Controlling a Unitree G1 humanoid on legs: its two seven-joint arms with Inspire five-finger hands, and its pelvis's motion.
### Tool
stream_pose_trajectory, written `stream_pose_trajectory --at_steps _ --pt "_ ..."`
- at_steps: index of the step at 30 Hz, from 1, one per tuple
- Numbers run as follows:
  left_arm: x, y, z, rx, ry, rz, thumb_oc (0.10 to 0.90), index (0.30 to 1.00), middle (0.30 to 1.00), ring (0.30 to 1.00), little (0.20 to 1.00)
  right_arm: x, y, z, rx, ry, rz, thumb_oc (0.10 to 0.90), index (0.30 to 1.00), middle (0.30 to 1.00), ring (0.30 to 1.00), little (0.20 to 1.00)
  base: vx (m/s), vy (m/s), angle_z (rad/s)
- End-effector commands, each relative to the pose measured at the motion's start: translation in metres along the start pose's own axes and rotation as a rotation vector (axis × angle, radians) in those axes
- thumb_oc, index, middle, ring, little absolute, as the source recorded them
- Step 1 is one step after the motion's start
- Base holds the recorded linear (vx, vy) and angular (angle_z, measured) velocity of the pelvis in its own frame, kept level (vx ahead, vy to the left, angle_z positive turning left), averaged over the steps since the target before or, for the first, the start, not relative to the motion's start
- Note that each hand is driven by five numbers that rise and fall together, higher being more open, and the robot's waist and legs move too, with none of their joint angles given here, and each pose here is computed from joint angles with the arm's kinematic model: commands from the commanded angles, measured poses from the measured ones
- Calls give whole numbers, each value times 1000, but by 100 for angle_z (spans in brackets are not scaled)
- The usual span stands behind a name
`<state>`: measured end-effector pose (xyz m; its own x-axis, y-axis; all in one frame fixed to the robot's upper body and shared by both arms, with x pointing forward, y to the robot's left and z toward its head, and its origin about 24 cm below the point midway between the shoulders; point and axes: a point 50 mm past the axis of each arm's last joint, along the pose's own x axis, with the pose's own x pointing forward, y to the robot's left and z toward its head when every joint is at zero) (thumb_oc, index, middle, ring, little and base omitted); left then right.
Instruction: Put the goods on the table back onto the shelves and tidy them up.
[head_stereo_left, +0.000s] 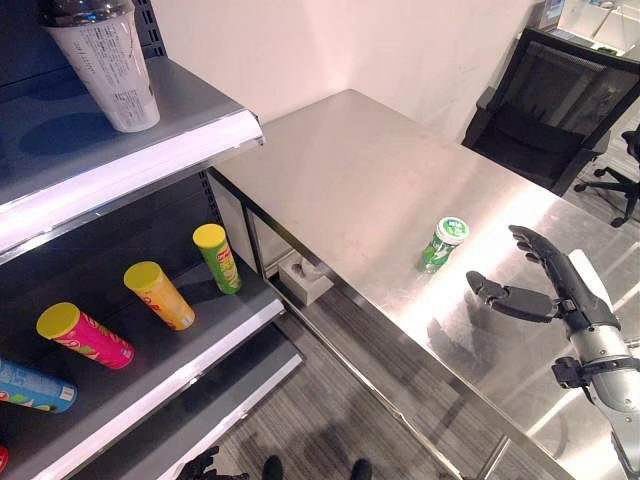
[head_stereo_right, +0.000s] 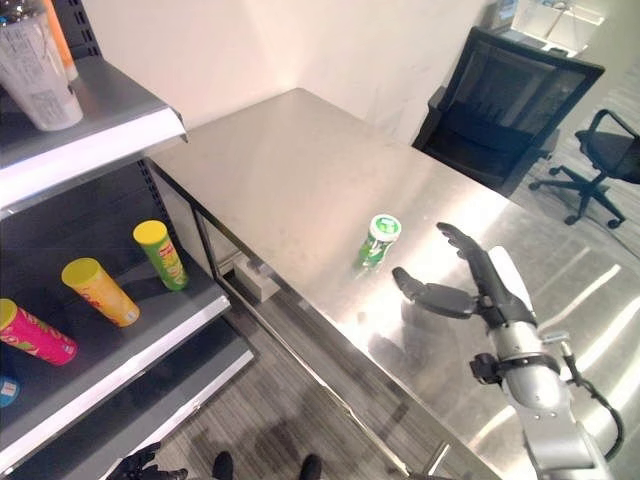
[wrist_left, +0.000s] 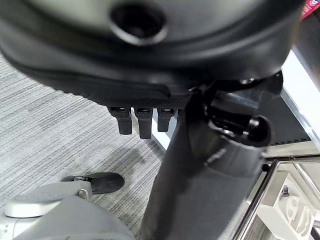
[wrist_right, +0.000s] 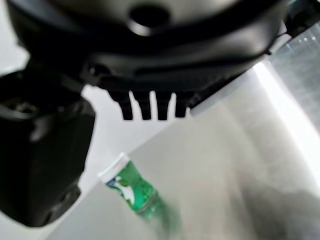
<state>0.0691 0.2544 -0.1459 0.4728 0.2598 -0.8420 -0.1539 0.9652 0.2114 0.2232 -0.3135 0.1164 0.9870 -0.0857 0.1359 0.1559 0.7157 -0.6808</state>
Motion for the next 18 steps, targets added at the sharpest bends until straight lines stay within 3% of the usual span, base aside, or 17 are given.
stream_pose_trajectory --at_steps 1,10,18 --pt "2 15 9 73 -45 32 800 900 900 900 900 21 -26 26 -7 -142 -153 800 900 900 900 900 0 0 0" --pt "2 15 12 90 -52 26 800 900 900 900 900 33 -13 0 83 -10 -232 800 900 900 900 900 0 0 0" --pt "2 15 14 96 -57 29 800 900 900 900 900 44 -10 3 94 -12 -268 800 900 900 900 900 9 4 1"
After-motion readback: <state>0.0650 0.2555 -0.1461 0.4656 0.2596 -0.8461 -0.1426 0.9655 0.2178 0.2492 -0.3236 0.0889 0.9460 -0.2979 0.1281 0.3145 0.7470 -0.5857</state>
